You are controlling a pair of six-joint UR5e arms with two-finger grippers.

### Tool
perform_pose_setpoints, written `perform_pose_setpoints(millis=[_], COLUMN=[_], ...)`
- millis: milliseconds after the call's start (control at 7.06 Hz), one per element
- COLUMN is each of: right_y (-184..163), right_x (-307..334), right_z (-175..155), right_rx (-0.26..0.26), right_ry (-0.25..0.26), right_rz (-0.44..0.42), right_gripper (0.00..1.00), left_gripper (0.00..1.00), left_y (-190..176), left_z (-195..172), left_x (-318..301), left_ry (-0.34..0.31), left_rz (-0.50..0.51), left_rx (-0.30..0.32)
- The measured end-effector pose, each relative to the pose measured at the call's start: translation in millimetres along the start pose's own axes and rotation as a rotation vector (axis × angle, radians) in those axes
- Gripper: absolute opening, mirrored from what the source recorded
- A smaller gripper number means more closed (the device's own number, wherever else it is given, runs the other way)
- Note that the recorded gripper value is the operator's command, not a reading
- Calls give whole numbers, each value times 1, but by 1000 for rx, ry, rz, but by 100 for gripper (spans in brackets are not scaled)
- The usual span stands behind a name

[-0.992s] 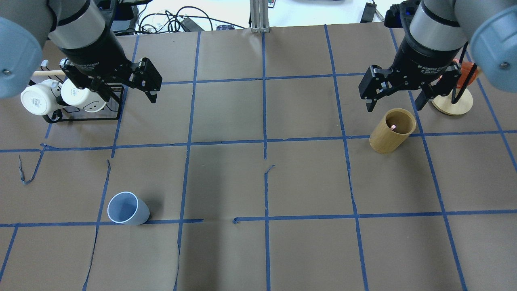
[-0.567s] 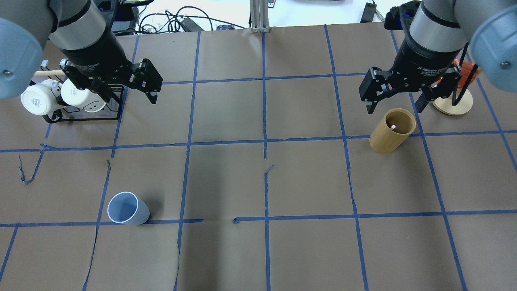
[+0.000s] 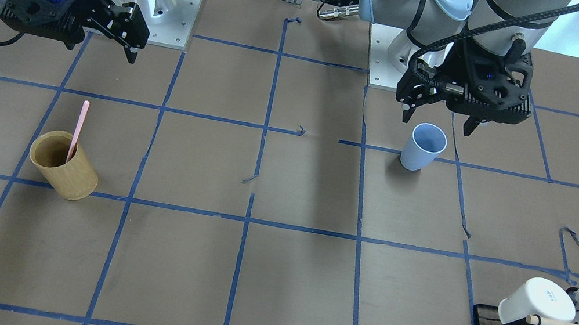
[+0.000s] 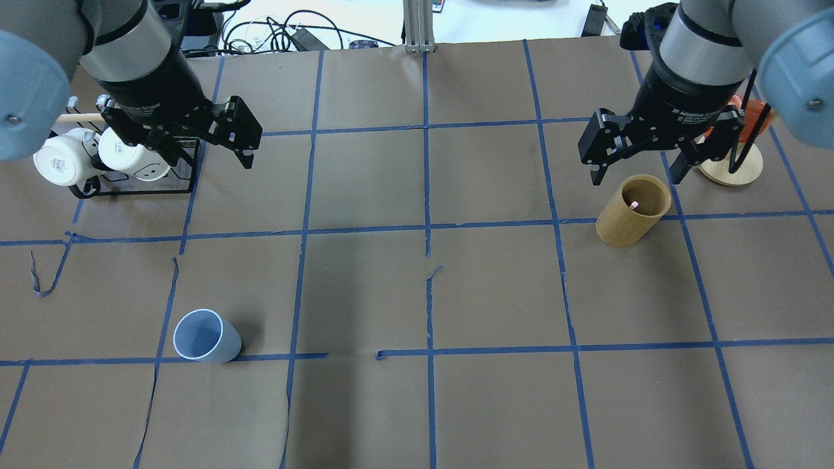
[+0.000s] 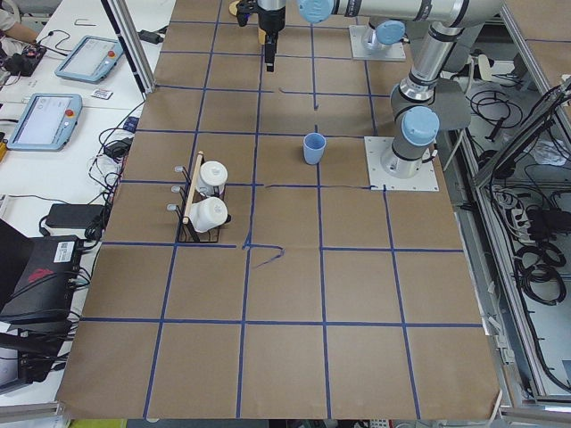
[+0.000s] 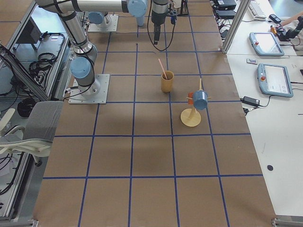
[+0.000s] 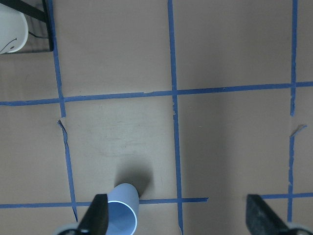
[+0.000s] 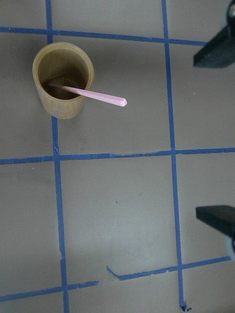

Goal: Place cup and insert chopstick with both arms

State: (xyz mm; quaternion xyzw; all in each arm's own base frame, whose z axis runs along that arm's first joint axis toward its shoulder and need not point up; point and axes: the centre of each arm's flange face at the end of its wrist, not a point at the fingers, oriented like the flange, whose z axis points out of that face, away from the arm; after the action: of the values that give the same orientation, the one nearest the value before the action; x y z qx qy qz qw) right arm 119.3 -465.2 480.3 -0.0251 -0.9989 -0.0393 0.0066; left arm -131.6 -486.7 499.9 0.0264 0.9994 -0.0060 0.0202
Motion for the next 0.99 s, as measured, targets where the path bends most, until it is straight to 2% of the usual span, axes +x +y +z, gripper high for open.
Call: perform_pose_setpoints(millis=[992], right_y=[0], right_x=[0], right_z=[0], right_rx=[-2], right_ry=[0], right_rz=[17], right_gripper=[100], left_gripper=[100], left_y=[1], left_z=[-1], left_x=[0], left_ry=[0], left_rz=[0], left_rx=[2])
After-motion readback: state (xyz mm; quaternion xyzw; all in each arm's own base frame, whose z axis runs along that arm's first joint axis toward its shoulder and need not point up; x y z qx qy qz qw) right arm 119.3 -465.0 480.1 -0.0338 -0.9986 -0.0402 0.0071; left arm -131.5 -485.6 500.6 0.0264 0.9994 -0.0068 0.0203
